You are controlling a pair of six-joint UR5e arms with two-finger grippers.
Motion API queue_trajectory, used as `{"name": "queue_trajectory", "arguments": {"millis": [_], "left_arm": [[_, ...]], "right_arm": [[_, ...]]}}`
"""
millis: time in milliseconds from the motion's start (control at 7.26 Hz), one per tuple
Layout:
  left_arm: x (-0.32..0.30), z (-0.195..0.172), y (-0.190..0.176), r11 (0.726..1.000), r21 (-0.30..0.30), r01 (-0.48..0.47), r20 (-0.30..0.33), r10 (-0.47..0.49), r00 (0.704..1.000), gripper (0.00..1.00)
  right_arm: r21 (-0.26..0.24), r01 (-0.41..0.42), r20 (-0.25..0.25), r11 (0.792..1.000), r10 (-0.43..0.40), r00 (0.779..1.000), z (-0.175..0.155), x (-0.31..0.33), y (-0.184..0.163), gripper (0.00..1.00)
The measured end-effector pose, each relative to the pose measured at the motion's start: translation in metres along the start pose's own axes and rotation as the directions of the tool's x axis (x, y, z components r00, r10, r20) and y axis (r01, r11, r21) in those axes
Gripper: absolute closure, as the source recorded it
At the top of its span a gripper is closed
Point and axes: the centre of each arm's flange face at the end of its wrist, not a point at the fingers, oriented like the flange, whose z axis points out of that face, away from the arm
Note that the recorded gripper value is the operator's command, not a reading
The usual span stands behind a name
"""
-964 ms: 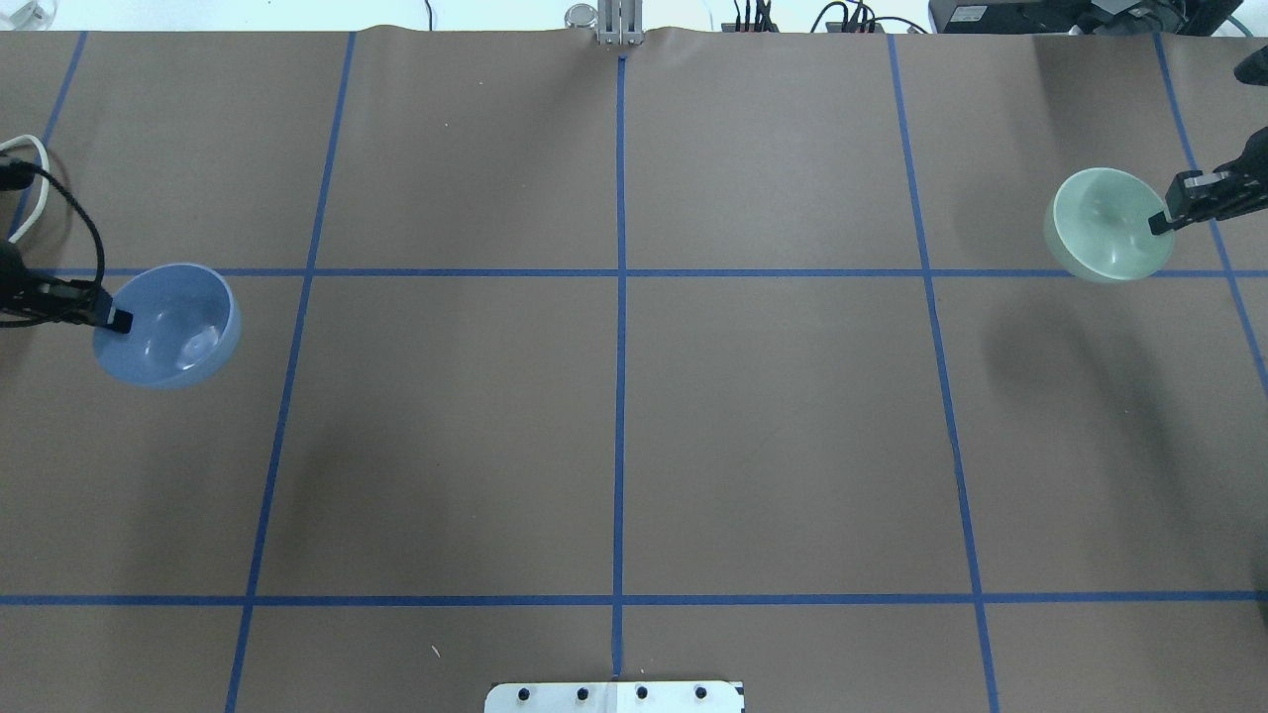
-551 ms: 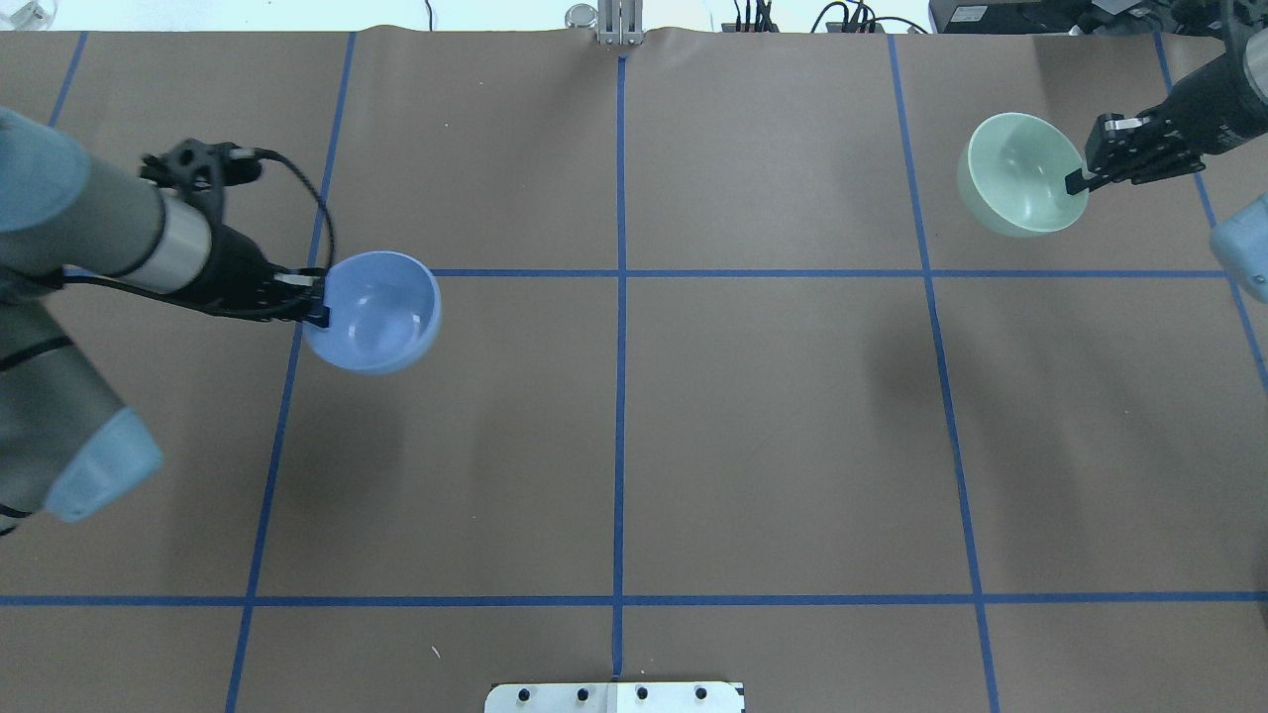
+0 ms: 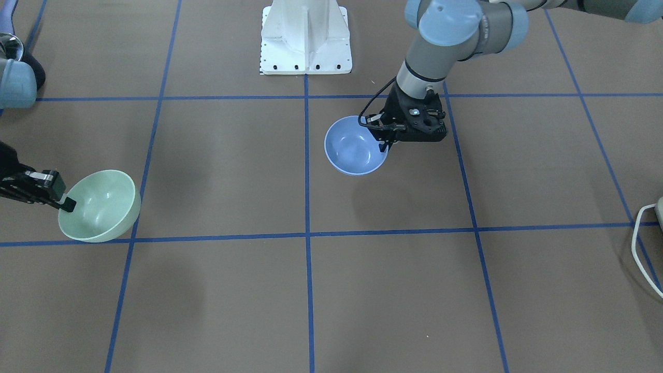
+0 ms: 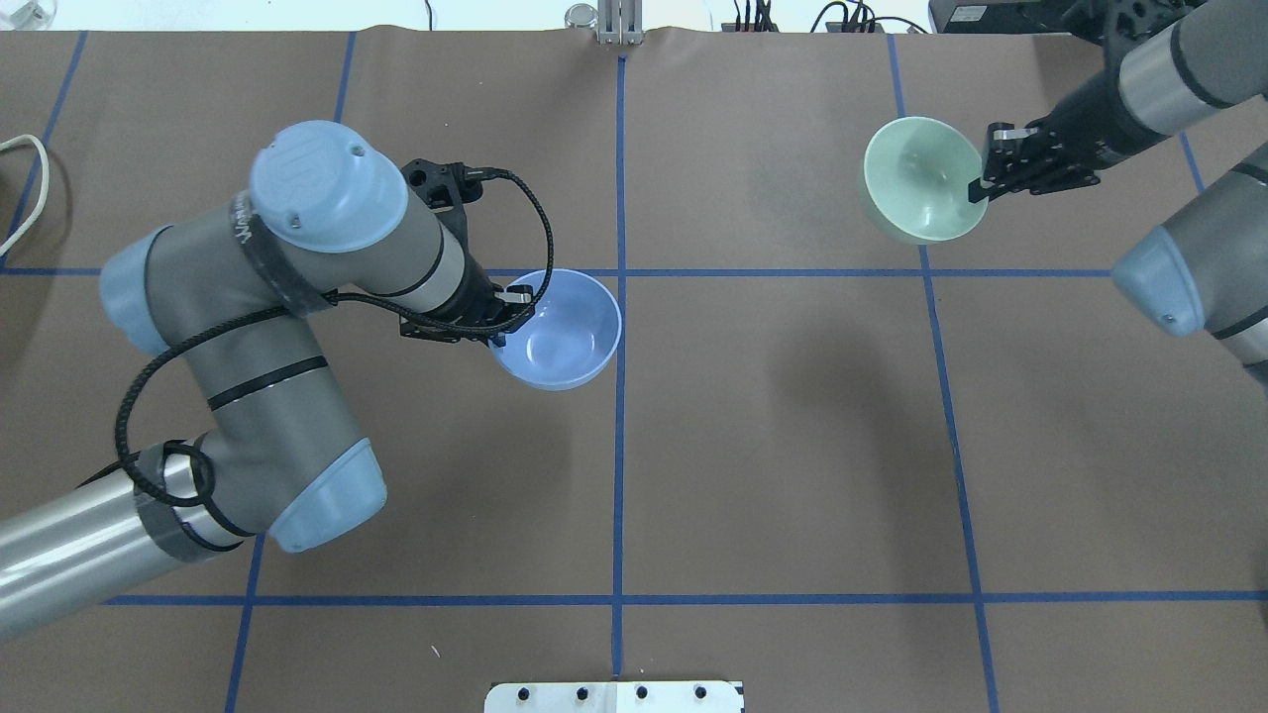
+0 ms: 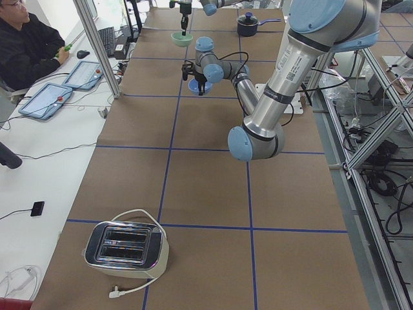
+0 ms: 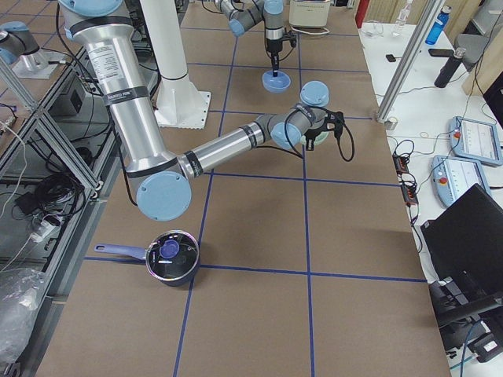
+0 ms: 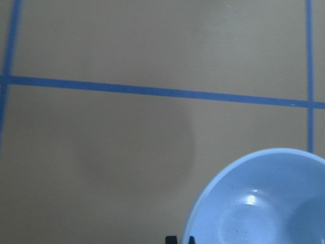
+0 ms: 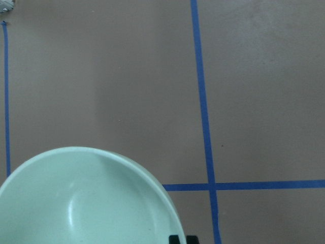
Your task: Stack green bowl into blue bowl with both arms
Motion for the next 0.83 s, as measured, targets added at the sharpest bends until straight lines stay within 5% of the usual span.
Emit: {"name": "queue_trajectory", "arguments": {"millis": [826], "left_arm": [[0.035, 0.08, 0.001, 1.0, 0.022, -0.017, -0.004, 0.017, 1.0, 1.0]], "right_arm": [[0.003, -0.003, 0.013, 1.0, 0.003, 1.0, 0.015, -0.049, 0.009, 1.0]]}}
